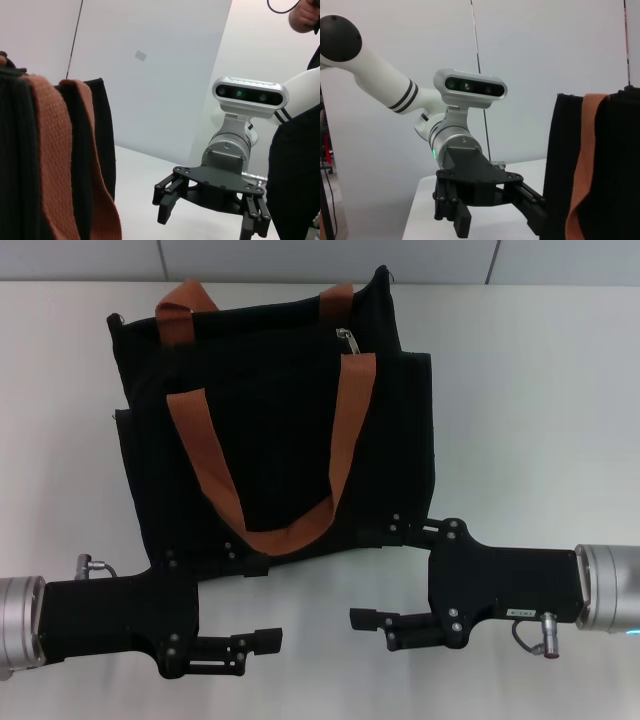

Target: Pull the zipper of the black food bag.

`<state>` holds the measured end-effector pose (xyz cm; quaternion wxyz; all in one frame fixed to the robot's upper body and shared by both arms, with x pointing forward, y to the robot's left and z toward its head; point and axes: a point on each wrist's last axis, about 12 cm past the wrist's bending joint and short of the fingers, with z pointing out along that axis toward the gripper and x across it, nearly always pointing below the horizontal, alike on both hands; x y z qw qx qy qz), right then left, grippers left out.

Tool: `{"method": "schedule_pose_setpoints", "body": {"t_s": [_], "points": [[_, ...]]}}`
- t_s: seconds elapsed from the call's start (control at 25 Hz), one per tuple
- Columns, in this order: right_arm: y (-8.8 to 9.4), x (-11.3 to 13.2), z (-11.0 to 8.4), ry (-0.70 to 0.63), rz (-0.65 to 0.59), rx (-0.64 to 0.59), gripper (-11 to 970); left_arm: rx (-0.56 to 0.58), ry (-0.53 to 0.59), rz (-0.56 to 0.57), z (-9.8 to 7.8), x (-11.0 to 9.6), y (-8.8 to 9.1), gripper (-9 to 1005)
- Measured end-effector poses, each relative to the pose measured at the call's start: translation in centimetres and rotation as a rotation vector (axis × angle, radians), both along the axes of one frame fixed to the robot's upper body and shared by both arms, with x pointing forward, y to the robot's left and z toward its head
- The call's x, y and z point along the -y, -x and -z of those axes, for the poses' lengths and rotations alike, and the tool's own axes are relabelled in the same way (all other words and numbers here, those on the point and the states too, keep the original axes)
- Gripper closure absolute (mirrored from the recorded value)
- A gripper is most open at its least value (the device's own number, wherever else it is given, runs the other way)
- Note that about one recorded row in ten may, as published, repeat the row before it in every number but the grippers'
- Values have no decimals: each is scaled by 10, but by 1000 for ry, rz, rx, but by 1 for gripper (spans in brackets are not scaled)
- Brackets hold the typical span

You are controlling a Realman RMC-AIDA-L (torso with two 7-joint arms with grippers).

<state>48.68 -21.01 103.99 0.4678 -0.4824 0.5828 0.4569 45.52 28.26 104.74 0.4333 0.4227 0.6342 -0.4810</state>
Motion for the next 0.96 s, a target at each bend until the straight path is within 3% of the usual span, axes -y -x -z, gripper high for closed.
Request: {"method": "schedule_pose_setpoints", "body": {"t_s": [0.96], "points": [[-3,0,-2,-8,13,6,133,-1,-2,-1,1,0,0,183]]}}
